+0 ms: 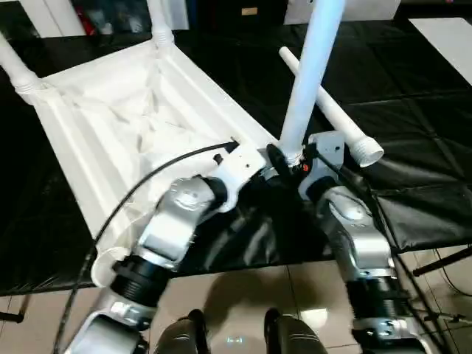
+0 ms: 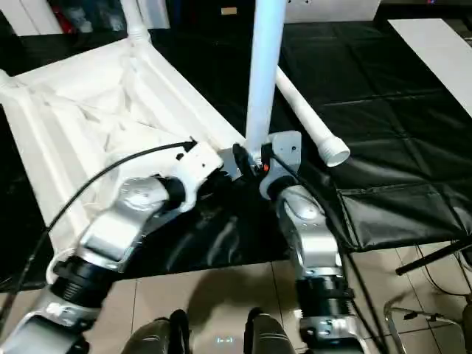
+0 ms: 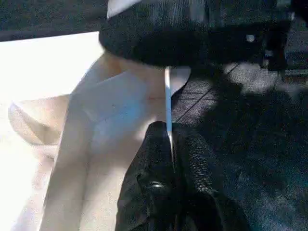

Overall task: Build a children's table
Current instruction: Rotate leg to tighten

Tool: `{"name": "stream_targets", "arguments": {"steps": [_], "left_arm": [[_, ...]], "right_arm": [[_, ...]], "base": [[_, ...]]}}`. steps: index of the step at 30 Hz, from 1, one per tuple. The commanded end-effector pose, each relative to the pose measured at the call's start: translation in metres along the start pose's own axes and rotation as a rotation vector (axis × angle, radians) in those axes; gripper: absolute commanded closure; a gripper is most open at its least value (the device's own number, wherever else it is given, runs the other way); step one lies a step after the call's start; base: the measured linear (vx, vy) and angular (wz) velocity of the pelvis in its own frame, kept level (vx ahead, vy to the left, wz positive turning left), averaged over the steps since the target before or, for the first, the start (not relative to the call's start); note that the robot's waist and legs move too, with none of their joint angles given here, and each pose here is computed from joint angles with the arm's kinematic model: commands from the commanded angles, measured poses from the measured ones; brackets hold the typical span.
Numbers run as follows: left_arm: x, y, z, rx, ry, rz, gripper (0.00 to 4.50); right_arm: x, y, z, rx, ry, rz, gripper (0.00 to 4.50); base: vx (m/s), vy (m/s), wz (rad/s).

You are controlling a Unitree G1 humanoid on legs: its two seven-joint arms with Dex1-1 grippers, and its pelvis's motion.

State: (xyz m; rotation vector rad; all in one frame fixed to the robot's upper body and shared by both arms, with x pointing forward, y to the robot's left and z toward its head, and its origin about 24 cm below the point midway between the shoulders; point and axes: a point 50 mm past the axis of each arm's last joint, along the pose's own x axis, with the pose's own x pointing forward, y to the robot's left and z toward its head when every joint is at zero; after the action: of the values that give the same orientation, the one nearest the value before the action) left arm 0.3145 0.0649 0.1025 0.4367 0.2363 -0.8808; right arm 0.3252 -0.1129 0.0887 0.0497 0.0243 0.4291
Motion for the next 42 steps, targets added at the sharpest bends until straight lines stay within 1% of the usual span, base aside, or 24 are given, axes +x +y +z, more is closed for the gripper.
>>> {"name": "stream_targets", "arguments": {"steps": [1, 2, 3, 4, 7, 8, 11, 13, 16, 17, 20, 22, 24, 31, 32, 33, 36, 39, 42], "left_arm": [[-0.006, -0.004, -0.011, 0.049, 0.021, -0.109, 4.5], [-0.006, -0.004, -0.012, 0.051, 0.022, -0.111, 4.5], [-0.009, -0.002, -0.015, 0.06, 0.032, -0.135, 4.5], [-0.01, -0.001, -0.017, 0.07, 0.035, -0.148, 4.5], [-0.019, 0.002, -0.025, 0.125, 0.054, -0.242, 4.5], [-0.024, 0.003, -0.029, 0.156, 0.067, -0.3, 4.5], [-0.029, 0.004, -0.033, 0.188, 0.074, -0.37, 4.5], [-0.033, 0.007, -0.036, 0.235, 0.098, -0.428, 4.5], [-0.036, 0.009, -0.037, 0.262, 0.104, -0.464, 4.5], [-0.037, 0.01, -0.037, 0.298, 0.101, -0.497, 4.5], [-0.039, 0.011, -0.038, 0.329, 0.104, -0.56, 4.5], [-0.04, 0.012, -0.038, 0.342, 0.113, -0.589, 4.5], [-0.041, 0.014, -0.039, 0.372, 0.125, -0.63, 4.5], [-0.039, 0.017, -0.04, 0.395, 0.131, -0.646, 4.5], [-0.039, 0.018, -0.04, 0.396, 0.131, -0.647, 4.5], [-0.039, 0.018, -0.04, 0.395, 0.132, -0.647, 4.5], [-0.039, 0.02, -0.042, 0.389, 0.137, -0.642, 4.5], [-0.039, 0.02, -0.045, 0.375, 0.145, -0.635, 4.5], [-0.041, 0.021, -0.046, 0.329, 0.139, -0.596, 4.5]], "right_arm": [[-0.007, -0.006, 0.0, -0.036, 0.005, 0.127, 0.22], [-0.007, -0.006, 0.0, -0.037, 0.004, 0.129, 0.22], [-0.01, -0.013, 0.003, -0.061, 0.0, 0.156, 0.03], [-0.011, -0.015, 0.005, -0.076, 0.0, 0.175, 0.03], [-0.019, -0.026, 0.011, -0.16, 0.026, 0.311, 0.03], [-0.024, -0.029, 0.013, -0.203, 0.049, 0.399, 0.03], [-0.029, -0.03, 0.014, -0.24, 0.075, 0.516, 0.03], [-0.035, -0.029, 0.014, -0.276, 0.124, 0.654, 0.03], [-0.036, -0.029, 0.013, -0.286, 0.146, 0.699, 0.03], [-0.036, -0.03, 0.013, -0.297, 0.167, 0.738, 0.19], [-0.035, -0.029, 0.011, -0.298, 0.194, 0.803, 0.19], [-0.033, -0.03, 0.012, -0.294, 0.202, 0.829, 0.46], [-0.031, -0.03, 0.012, -0.293, 0.213, 0.861, 0.58], [-0.028, -0.029, 0.011, -0.291, 0.232, 0.907, 1.16], [-0.028, -0.029, 0.011, -0.288, 0.233, 0.912, 1.16], [-0.028, -0.029, 0.01, -0.286, 0.233, 0.917, 1.37], [-0.027, -0.028, 0.009, -0.271, 0.237, 0.93, 1.6], [-0.028, -0.026, 0.007, -0.249, 0.236, 0.938, 1.69], [-0.03, -0.021, 0.003, -0.216, 0.227, 0.94, 1.73]], "base": [[0.0, 0.0, 0.0], [0.0, 0.0, 0.0], [0.0, 0.0, 0.0], [0.0, 0.0, 0.0], [0.0, 0.0, 0.0], [0.0, 0.0, 0.0], [0.0, 0.0, 0.0], [0.0, 0.0, 0.0], [0.0, 0.0, 0.0], [0.0, 0.0, 0.0], [0.0, 0.0, 0.0], [0.0, 0.0, 0.0], [0.0, 0.0, 0.0], [0.0, 0.0, 0.0], [0.0, 0.0, 0.0], [0.0, 0.0, 0.0], [0.0, 0.0, 0.0], [0.0, 0.0, 0.0], [0.0, 0.0, 0.0]]}}
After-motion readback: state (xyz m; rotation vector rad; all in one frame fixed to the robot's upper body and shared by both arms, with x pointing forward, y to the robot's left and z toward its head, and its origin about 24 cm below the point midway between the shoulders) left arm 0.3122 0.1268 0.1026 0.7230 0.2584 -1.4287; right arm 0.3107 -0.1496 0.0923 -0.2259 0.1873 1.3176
